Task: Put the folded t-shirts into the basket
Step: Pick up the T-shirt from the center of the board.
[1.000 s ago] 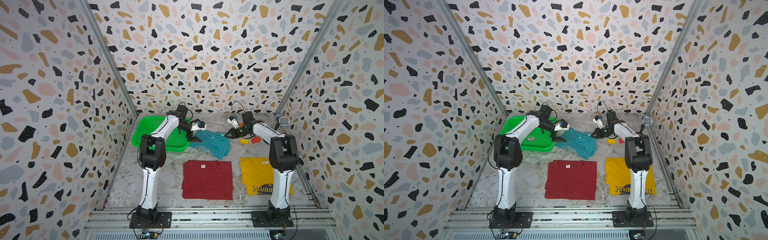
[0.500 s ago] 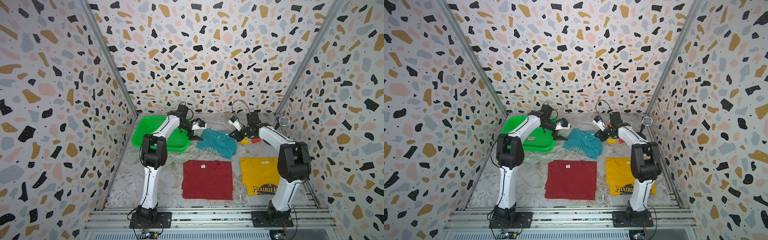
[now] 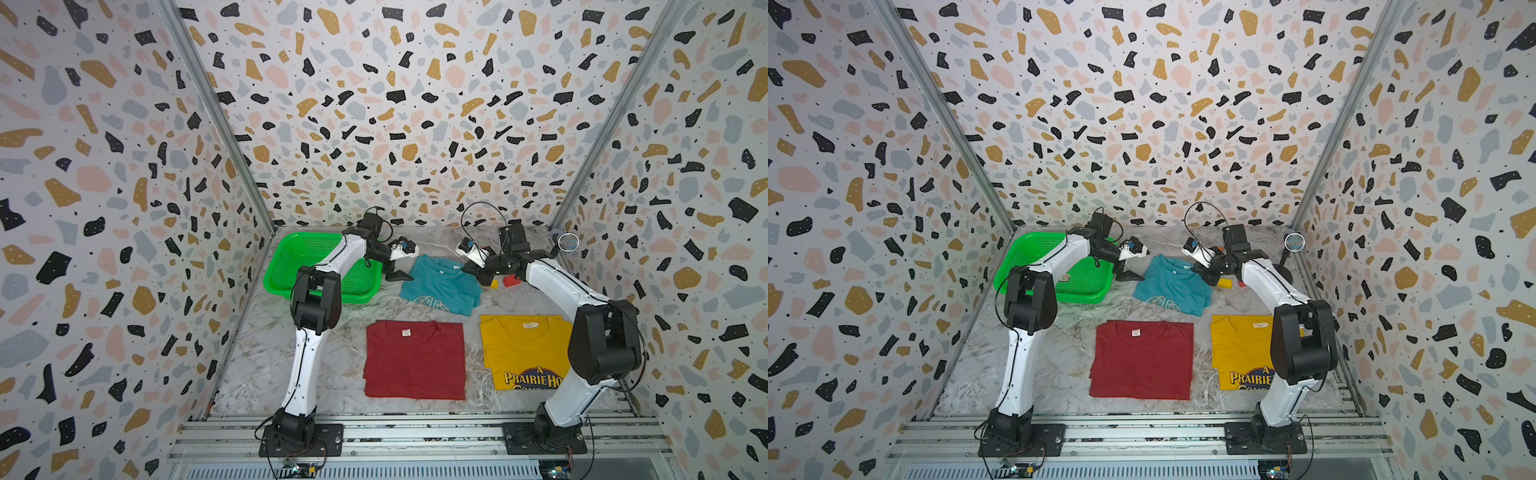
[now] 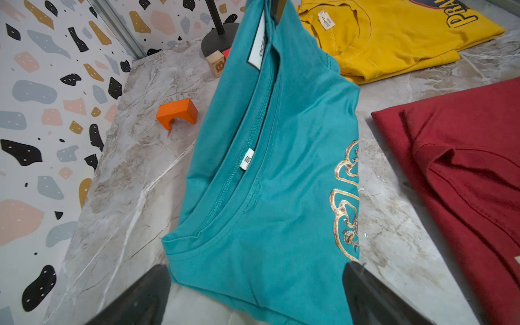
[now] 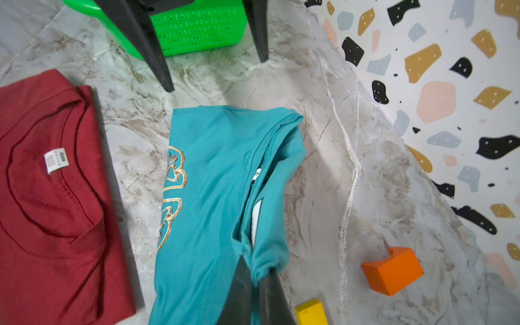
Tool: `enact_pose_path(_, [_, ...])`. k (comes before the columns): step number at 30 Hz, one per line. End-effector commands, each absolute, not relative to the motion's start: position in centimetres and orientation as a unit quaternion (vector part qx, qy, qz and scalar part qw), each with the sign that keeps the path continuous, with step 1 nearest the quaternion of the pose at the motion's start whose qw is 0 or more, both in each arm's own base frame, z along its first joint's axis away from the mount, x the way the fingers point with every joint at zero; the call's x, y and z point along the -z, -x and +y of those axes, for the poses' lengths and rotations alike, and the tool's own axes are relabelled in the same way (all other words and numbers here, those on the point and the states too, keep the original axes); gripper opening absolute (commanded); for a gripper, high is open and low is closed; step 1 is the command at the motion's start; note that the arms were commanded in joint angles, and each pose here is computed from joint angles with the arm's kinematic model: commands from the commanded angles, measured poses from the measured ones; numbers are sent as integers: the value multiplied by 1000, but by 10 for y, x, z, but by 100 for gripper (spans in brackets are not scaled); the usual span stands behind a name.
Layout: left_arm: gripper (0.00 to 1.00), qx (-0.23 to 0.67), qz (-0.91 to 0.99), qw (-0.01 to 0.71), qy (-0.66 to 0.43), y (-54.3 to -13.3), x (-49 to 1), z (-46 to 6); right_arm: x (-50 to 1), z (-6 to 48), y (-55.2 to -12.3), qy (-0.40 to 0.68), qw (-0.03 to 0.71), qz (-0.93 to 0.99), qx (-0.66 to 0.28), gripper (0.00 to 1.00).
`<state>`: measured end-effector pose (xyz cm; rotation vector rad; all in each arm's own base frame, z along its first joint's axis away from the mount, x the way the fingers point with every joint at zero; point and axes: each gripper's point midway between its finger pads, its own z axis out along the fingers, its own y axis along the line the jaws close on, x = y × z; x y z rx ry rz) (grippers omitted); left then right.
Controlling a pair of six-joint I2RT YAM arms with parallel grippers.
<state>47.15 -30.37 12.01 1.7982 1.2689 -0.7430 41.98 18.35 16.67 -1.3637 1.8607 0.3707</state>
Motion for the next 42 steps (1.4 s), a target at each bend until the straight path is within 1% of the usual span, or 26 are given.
enact_pose_path(1, [99,269,465,429,-726,-484,-125,-318,-181,194,-404,602,422,665,-133,0])
enact_pose_path(8, [100,251,441,435,-744,-490,-113,-325,-173,204,-383,673,405,613,-82,0])
enact_pose_path(11, [100,248,435,435,-748,-489,-112,-329,-175,209,-378,688,417,590,-70,0])
enact_pose_path(20, [99,246,415,445,-755,-489,-115,-332,-185,221,-357,723,425,541,-63,0])
enact_pose_path(28, [98,230,369,453,-778,-483,-116,-335,-181,228,-337,733,429,525,-55,0])
enact_pose_path(30, [98,232,366,452,-780,-481,-120,-336,-184,229,-340,713,435,546,-63,0])
enact_pose_path(34, [98,250,372,438,-779,-466,-131,-333,-203,226,-374,607,436,660,-79,0])
enact_pose_path(36, [100,262,385,425,-776,-457,-135,-328,-214,224,-391,532,422,727,-99,0])
enact_pose_path(42, [100,285,470,394,-737,-443,-160,-314,-214,205,-428,296,376,863,-164,0])
